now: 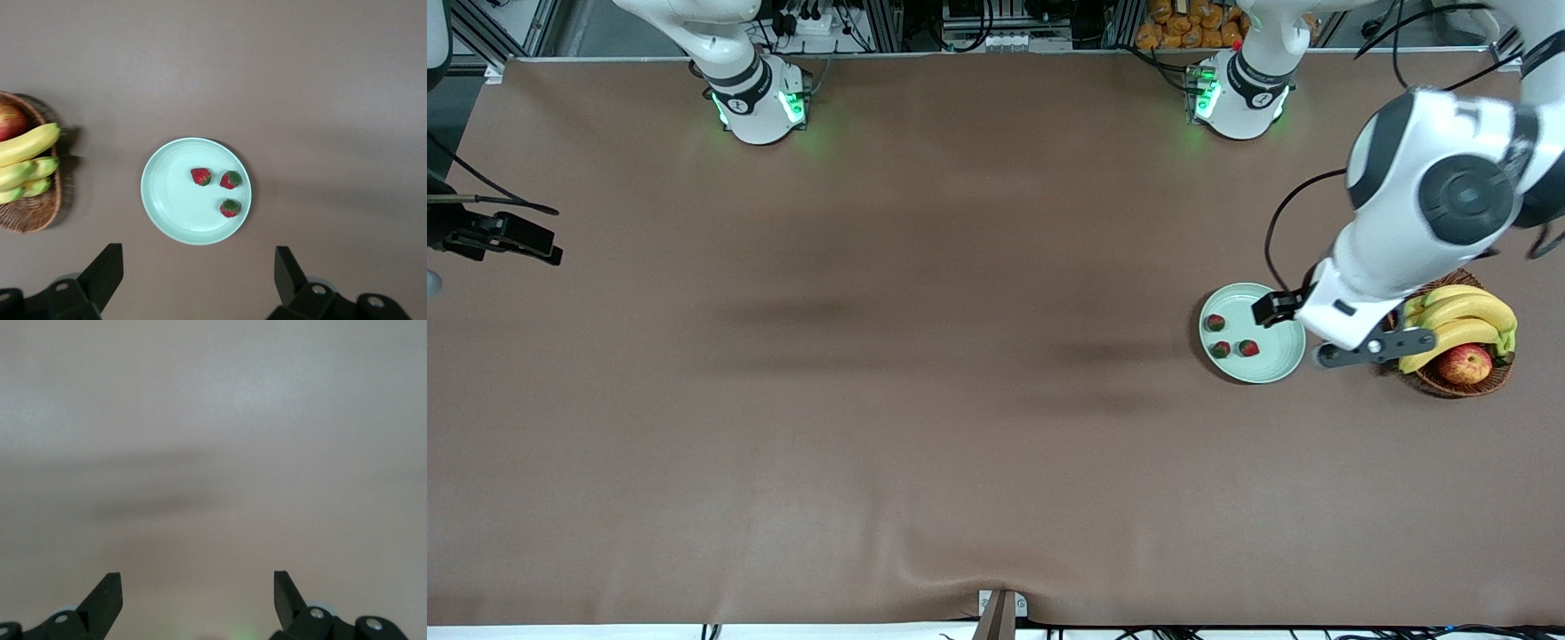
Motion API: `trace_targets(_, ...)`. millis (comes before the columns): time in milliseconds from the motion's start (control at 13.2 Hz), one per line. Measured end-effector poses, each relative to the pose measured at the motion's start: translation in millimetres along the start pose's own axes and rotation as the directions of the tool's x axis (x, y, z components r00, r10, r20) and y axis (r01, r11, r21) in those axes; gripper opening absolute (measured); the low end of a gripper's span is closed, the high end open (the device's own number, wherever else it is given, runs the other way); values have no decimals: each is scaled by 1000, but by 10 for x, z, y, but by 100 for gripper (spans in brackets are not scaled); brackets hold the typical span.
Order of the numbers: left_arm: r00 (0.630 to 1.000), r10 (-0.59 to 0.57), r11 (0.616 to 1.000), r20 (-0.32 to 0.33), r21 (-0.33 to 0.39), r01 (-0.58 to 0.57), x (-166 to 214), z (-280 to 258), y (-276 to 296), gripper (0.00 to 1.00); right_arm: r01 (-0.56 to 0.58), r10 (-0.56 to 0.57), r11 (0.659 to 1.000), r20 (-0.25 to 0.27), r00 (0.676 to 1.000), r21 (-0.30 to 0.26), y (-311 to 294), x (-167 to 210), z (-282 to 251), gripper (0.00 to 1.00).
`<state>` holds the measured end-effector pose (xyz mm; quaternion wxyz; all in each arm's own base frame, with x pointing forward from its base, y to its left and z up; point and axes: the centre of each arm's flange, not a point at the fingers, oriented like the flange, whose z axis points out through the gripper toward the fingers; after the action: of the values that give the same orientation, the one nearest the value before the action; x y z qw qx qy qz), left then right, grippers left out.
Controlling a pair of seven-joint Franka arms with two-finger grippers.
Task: Collect all strawberries into plate
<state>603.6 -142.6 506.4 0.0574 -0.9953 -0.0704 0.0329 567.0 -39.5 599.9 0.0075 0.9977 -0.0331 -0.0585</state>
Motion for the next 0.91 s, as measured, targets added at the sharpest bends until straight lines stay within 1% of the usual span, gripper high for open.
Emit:
trace_targets(151, 1000, -15, 1000, 10, 0, 15, -29, -343, -88, 100, 2, -2, 1000, 6, 1000, 0, -10, -7, 5, 100)
trace_targets(303, 1000, -25, 1000, 7, -1, 25, -55, -530, -153, 100, 6, -6, 1000, 7, 1000, 0, -37, -8, 5, 100)
trace_targets(529, 999, -29, 1000, -31, -6, 29, -155, -784, -203, 100, 14, -14, 1000, 8, 1000, 3, -85, -9, 5, 100)
trace_targets(681, 998, 16, 1000, -66, -6, -16, -269, -983, -223, 100, 18, -18, 999, 14, 1000, 38, -128, -17, 10, 100)
trace_targets(756, 996, 32, 999, -78, -14, -33, -316, -1079, -272, 100, 17, -17, 999, 16, 1000, 47, -128, -19, 11, 100)
trace_targets(908, 996, 44, 995, -78, -91, -51, -362, -1258, -583, 100, 13, -14, 999, 17, 1000, 48, -109, -20, 12, 100)
